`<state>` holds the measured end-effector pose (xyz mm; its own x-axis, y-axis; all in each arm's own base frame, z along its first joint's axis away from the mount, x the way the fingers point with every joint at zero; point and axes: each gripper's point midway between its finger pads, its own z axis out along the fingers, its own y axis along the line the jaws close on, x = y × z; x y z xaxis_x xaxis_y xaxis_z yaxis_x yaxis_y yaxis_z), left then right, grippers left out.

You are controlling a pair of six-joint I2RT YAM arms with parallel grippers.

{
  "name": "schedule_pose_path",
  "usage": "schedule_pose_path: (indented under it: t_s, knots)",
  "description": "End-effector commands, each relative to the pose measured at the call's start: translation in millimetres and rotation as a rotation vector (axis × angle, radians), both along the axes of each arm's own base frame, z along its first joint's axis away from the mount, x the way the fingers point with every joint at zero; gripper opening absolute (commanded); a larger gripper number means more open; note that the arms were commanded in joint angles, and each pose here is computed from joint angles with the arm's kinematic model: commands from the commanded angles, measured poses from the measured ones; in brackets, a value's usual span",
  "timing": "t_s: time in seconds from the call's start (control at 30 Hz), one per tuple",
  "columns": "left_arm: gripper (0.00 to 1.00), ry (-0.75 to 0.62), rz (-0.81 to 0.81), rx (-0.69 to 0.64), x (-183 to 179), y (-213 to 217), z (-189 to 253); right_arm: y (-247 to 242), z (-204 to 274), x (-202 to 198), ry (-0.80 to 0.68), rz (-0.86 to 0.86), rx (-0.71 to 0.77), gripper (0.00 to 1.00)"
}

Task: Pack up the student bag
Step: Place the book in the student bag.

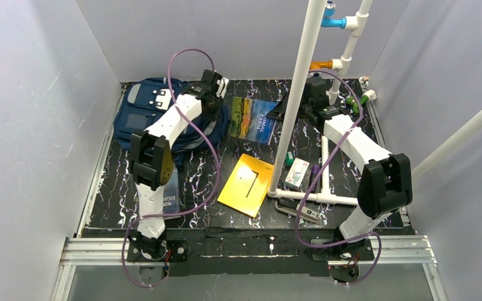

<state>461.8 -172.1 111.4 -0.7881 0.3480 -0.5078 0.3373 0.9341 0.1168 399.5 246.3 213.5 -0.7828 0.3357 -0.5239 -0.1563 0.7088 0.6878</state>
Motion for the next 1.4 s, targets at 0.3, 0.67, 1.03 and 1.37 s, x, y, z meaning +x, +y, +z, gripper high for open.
schedule_pose_path:
  t_s: [0.3, 0.67, 1.03, 1.37]
  knots:
    - [0.0, -0.347, -0.001, -0.281, -16, -14, 175, 51, 32, -7, 0.152, 0.113, 0.329, 0.01]
    - [0.0, -0.471, -0.286, -0.434, -61, -52, 236, 75, 52, -1, 0.336, 0.129, 0.604, 0.01]
    - [0.0, -0.478, -0.407, -0.559, -76, -76, 247, 106, 2, 11, 0.379, 0.24, 0.545, 0.01]
    - [0.0, -0.429, -0.42, -0.655, -85, -89, 243, 147, -18, 26, 0.29, 0.319, 0.557, 0.01]
